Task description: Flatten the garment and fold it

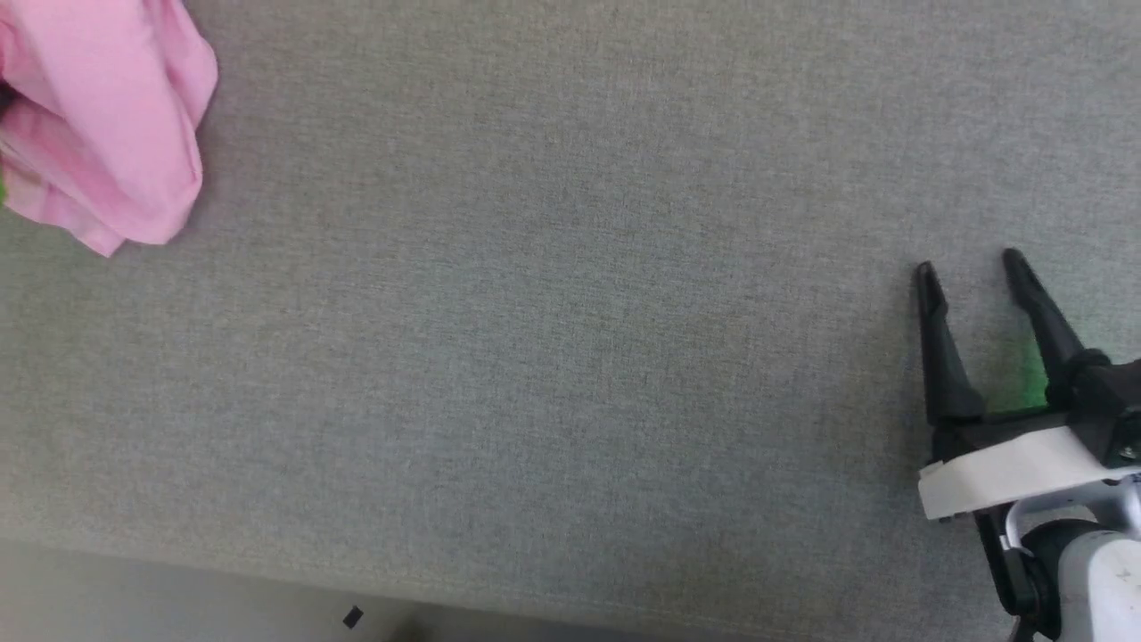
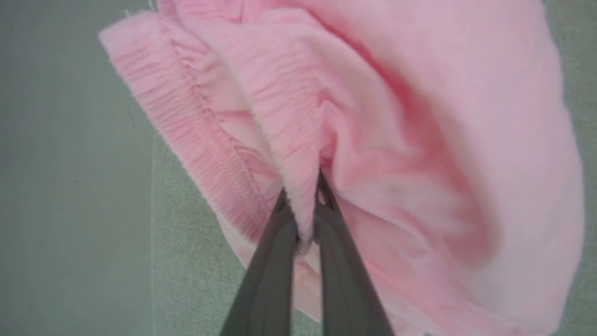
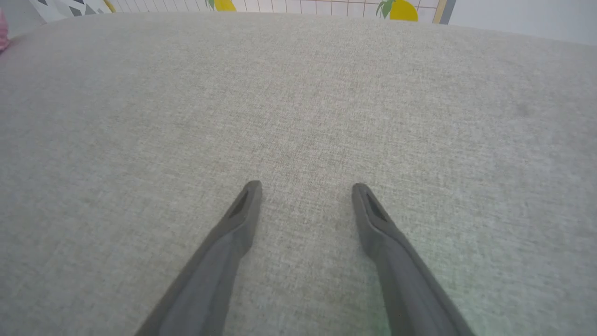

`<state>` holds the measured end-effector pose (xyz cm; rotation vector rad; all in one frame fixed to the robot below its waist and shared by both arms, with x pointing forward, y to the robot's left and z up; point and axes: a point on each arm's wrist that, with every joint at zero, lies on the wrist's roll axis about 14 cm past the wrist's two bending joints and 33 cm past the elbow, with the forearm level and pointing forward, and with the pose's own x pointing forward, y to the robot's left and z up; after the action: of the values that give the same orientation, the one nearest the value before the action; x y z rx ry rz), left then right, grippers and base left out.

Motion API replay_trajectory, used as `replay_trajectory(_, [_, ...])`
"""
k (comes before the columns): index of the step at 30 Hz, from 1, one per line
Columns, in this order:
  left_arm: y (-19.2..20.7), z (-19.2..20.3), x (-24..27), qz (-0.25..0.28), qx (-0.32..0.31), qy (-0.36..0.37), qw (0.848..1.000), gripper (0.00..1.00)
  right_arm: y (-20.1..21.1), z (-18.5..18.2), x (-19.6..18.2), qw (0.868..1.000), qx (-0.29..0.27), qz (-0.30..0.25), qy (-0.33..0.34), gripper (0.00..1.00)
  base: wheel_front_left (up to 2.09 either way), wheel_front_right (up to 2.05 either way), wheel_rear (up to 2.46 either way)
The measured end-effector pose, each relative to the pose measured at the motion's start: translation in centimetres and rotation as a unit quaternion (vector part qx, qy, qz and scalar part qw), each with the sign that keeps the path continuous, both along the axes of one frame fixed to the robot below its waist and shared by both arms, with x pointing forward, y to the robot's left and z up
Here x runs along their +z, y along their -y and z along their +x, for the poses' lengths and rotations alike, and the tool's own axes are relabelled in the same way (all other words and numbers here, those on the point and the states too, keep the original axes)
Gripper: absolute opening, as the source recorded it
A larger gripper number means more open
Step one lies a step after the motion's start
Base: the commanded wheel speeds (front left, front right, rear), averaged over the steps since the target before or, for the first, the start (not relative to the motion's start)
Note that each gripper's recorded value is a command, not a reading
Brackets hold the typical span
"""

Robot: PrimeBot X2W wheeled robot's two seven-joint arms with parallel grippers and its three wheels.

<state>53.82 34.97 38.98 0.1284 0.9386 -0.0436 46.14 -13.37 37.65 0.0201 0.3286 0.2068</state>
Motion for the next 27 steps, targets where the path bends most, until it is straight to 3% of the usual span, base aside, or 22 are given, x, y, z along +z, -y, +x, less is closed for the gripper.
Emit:
replay_trajectory(4, [-1.0,1.7,4.0,0.010,0.007,0.078,0.997,0.00,-0.4,-0.3,0.8,1.000,0.005,0.003,0.004,1.00,0.00,0.00,0.00])
replay_trajectory(8, [-1.5,3.4,9.8,0.033,-0.004,0.182,0.983,0.00,-0.6,-0.7,2.1,1.000,0.007,0.005,0.017,1.00,0.00,0.00,0.00])
replay_trajectory(12, [-0.3,4.4,16.7,0.038,-0.030,0.298,0.953,0.00,-0.5,-1.3,3.8,0.999,0.005,0.007,0.032,1.00,0.00,0.00,0.00])
replay_trajectory(16, [3.3,4.2,22.8,0.023,-0.079,0.382,0.921,0.00,-0.2,-2.0,5.8,0.999,0.001,0.007,0.052,1.00,0.00,0.00,0.00])
replay_trajectory(27, [16.5,0.4,34.6,-0.088,-0.198,0.499,0.839,0.00,1.7,-4.4,11.1,0.993,-0.027,0.006,0.115,1.00,0.00,0.00,0.00])
